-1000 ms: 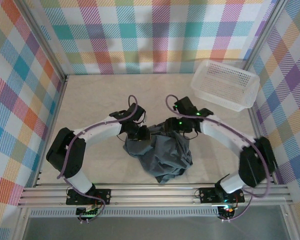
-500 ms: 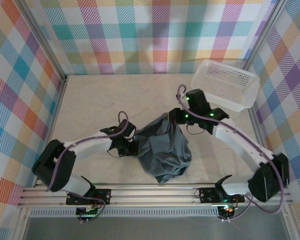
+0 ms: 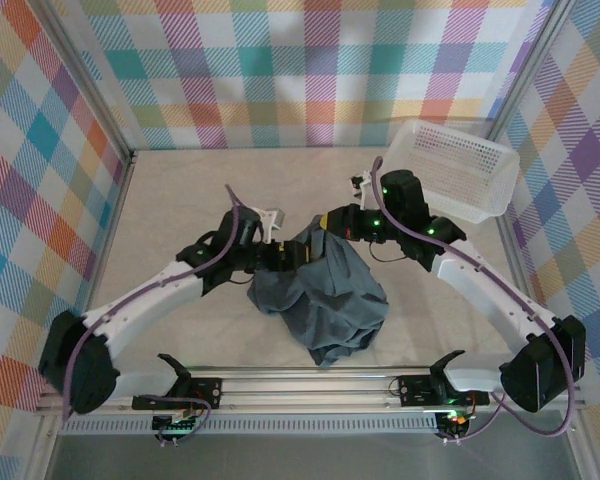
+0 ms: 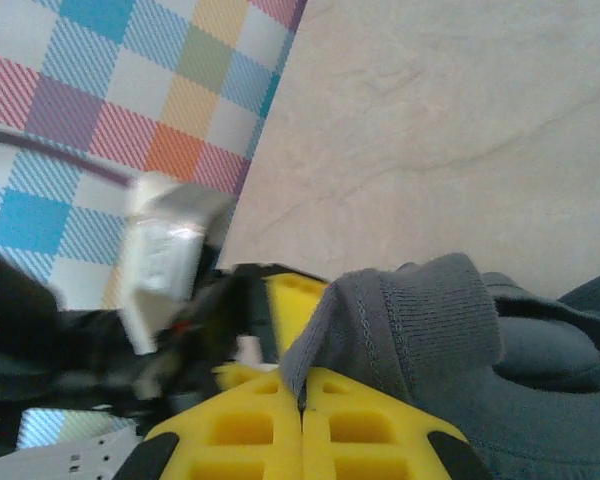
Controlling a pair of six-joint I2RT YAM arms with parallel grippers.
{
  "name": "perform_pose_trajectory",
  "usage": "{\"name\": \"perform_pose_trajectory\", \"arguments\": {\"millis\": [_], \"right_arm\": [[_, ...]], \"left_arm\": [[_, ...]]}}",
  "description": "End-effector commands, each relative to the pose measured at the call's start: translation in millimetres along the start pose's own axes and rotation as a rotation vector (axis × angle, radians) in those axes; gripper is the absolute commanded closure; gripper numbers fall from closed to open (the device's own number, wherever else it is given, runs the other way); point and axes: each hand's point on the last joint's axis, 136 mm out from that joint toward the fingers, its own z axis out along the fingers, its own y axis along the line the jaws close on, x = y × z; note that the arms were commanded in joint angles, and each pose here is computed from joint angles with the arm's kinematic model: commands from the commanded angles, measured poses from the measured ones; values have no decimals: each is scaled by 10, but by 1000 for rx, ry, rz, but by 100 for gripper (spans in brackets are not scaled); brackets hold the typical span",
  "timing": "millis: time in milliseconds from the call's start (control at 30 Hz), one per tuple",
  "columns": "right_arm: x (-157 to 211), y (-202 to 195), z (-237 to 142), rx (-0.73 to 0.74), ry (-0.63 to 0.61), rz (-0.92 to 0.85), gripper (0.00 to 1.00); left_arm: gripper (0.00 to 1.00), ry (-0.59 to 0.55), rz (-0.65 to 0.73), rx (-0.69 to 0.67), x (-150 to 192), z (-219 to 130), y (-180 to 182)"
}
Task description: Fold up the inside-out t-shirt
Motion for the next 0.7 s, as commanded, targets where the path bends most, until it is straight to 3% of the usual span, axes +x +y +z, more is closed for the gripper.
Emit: {"name": "perform_pose_trajectory", "arguments": {"millis": [0, 167, 300, 433, 567, 667], "right_arm": [[-39, 242, -30, -95, 5, -11, 100], [-1, 256, -38, -97, 15, -4, 100], [-27, 247, -29, -90, 8, -2, 100], [-58, 239, -13, -87, 1, 12, 100], [-159, -32, -111, 25, -61, 41, 100], [-239, -425, -247, 121, -108, 89, 100]], "left_arm": [[19, -45, 17, 125, -197, 116, -295], [4, -29, 114, 260, -277, 237, -569], [4, -20, 170, 265, -308, 303, -591], [36, -3, 190, 307, -326, 301, -690], [100, -40, 106, 299, -442, 177, -714], [100, -77, -12, 359, -595, -144, -853]]}}
